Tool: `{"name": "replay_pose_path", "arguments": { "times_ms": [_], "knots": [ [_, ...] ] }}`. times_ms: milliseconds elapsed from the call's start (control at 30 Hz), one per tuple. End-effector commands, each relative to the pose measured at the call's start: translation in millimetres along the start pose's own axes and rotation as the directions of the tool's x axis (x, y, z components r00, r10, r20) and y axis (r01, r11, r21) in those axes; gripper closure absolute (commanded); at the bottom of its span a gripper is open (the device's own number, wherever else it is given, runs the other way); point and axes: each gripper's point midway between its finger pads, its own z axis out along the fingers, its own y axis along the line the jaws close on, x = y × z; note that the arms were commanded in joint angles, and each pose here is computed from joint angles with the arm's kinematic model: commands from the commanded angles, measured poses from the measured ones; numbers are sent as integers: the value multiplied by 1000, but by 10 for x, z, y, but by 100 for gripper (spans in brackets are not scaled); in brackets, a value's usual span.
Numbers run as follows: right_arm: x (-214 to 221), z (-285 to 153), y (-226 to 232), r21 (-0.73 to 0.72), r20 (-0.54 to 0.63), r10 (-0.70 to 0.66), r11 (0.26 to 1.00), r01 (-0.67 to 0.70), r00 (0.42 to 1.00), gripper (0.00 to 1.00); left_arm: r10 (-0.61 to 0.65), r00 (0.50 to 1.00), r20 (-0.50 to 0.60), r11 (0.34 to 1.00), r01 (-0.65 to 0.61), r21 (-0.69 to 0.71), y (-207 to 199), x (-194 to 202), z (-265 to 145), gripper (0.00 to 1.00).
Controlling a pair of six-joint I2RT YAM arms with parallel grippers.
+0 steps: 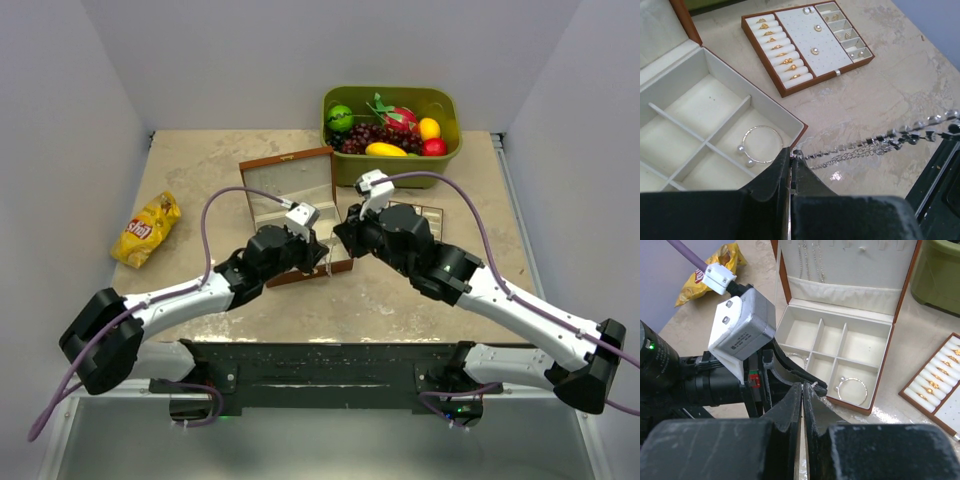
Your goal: Organize the mixed jewelry
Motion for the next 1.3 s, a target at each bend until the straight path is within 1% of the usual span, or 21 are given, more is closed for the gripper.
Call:
{"name": "replay_pose_path", "arguments": {
  "times_ms": [0,67,100,167,300,400,433,500,567,600,633,700,733,800,833,900,933,1000,1033,1067,1267],
  "knots": [
    [-478,-108,1,24,126,2,1000,-5,992,94,65,981,182,998,-61,-27,-124,-840,-123,100],
    [-550,-106,-8,37,143,-2,999,-3,990,94,83,978,192,996,-75,-48,-113,-956,-159,100],
    [-581,-102,-8,40,149,-8,999,2,989,94,96,972,216,995,-86,-53,-141,-1104,-185,100],
    [-610,-68,-14,55,152,-17,998,8,988,93,106,972,211,992,-88,-94,-84,-1170,-199,100],
    [-770,8,-106,130,178,-42,991,19,983,92,123,961,247,985,-89,-145,22,-1478,-271,100],
    [-875,127,-153,164,192,-59,986,27,980,91,119,959,258,980,-72,-186,209,-1662,-278,100],
    [-901,179,-163,173,200,-58,985,24,978,91,114,962,247,975,-61,-213,343,-1686,-282,100],
    [-945,327,-205,183,195,-58,983,22,979,91,103,965,242,971,-45,-235,452,-1778,-239,100],
    [-1011,418,-247,193,209,-52,981,11,977,91,98,971,220,965,-38,-261,581,-1786,-208,100],
    [-976,538,-267,201,198,-54,980,14,979,91,102,973,209,962,-43,-270,615,-1808,-151,100],
    [-1014,602,-284,197,216,-45,980,2,975,91,100,976,193,956,-40,-291,680,-1788,-133,100],
    [-950,808,-386,208,197,-36,978,-6,980,91,93,980,178,951,-35,-306,753,-1763,-49,100],
    [-972,892,-474,219,210,-27,975,-20,977,91,86,981,174,946,-25,-323,822,-1761,-34,100],
    [-993,1004,-501,203,215,-10,979,-35,977,91,66,985,161,939,-6,-344,942,-1720,42,100],
    [-942,1138,-597,217,206,-5,975,-41,979,91,59,985,160,936,1,-351,979,-1716,58,100],
    [-930,1242,-636,213,199,6,976,-50,980,92,46,987,153,930,14,-367,1088,-1684,111,100],
    [-960,1335,-673,209,221,13,976,-61,975,92,41,987,153,928,19,-373,1123,-1682,127,100],
    [-984,1425,-685,198,227,26,978,-72,974,92,36,987,154,921,27,-389,1226,-1695,180,100],
    [-925,1527,-743,205,213,28,976,-73,977,92,33,988,150,919,29,-392,1258,-1698,201,100],
    [-949,1561,-748,199,220,37,976,-82,975,92,34,987,157,918,31,-394,1281,-1747,213,100],
    [-944,1816,-834,183,232,63,977,-107,971,92,14,989,147,911,48,-409,1488,-1735,386,100]
  ]
}}
